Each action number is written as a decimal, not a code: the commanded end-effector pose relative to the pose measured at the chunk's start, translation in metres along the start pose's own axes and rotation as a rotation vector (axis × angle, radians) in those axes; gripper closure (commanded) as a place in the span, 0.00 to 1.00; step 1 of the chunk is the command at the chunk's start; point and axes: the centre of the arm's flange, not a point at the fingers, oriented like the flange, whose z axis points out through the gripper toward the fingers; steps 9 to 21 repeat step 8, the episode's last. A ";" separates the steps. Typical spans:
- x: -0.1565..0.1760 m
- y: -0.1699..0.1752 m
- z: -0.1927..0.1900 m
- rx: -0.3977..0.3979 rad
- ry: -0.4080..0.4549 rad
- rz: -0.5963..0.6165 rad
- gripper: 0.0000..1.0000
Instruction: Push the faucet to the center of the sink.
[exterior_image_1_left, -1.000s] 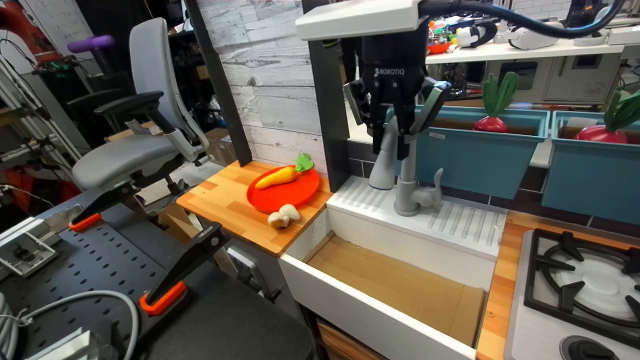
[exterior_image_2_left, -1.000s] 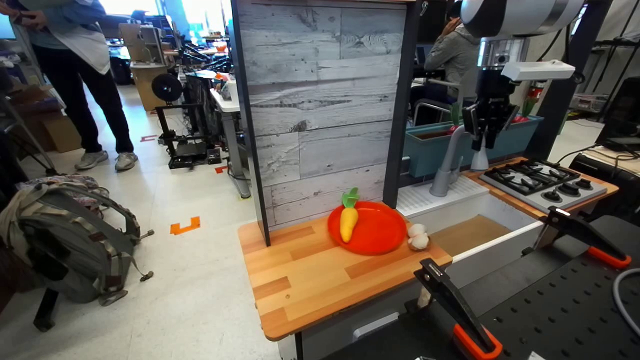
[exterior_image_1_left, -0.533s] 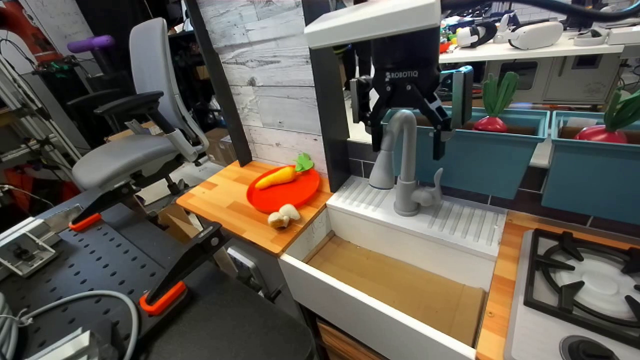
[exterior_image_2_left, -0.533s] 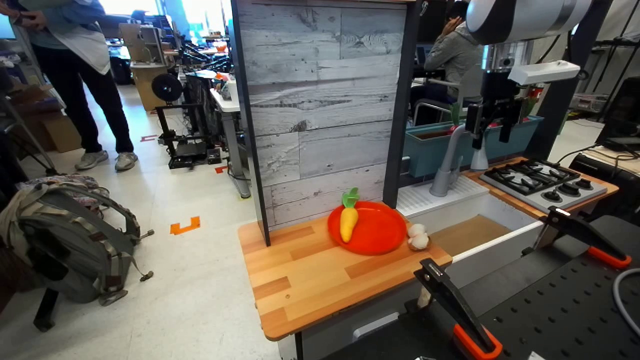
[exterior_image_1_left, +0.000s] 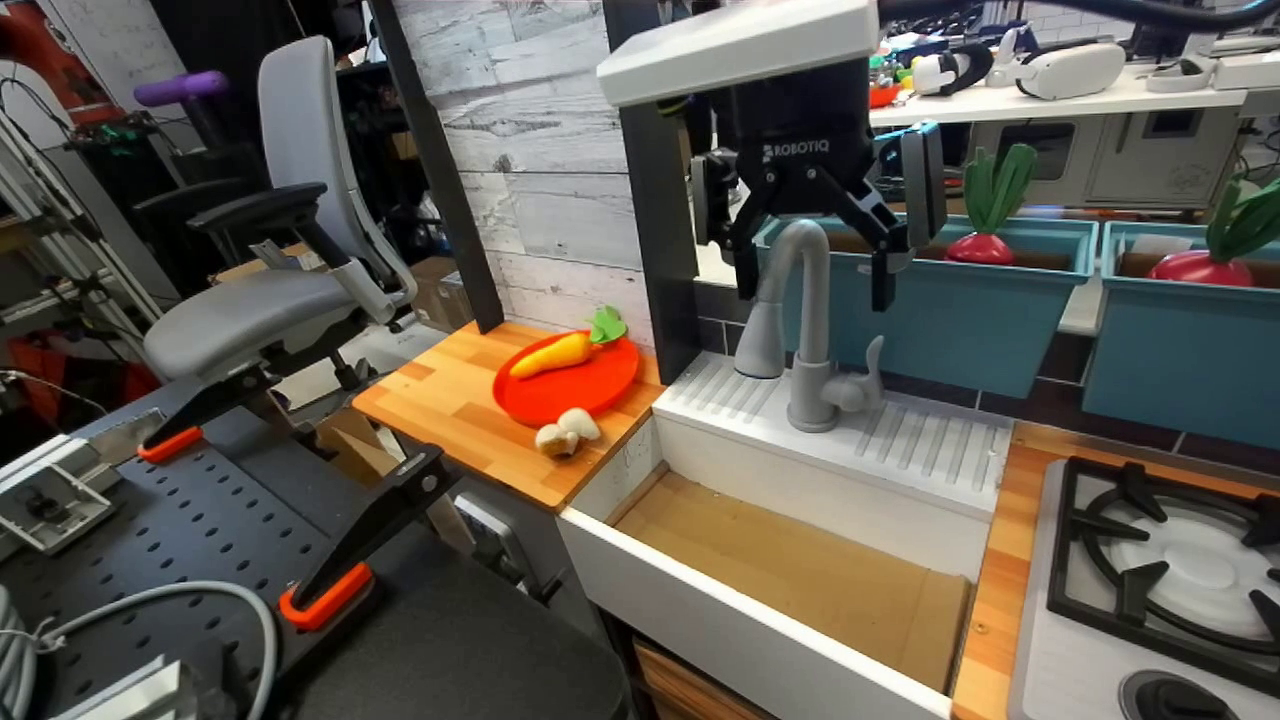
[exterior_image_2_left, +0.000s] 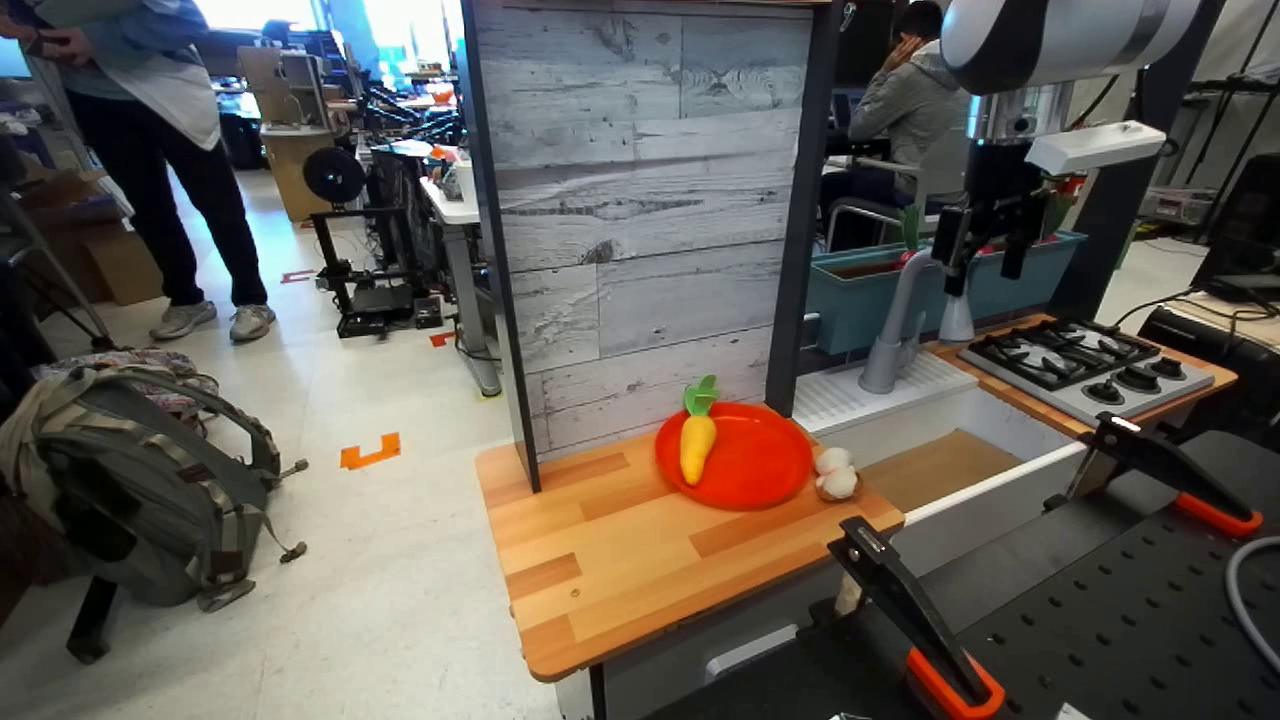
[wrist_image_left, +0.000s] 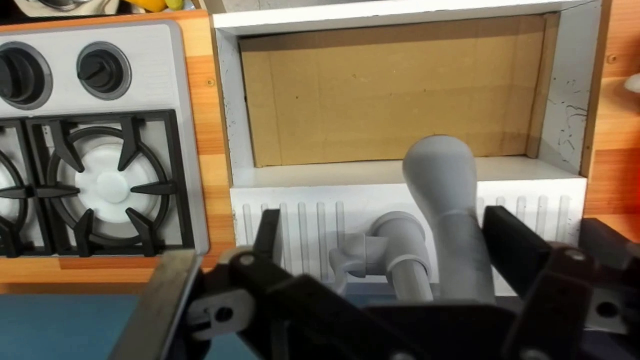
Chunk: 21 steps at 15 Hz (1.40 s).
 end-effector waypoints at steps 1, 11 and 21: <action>-0.036 -0.003 -0.040 0.037 0.046 -0.030 0.00; -0.054 -0.016 -0.058 0.034 0.042 -0.083 0.00; -0.054 -0.016 -0.058 0.034 0.042 -0.083 0.00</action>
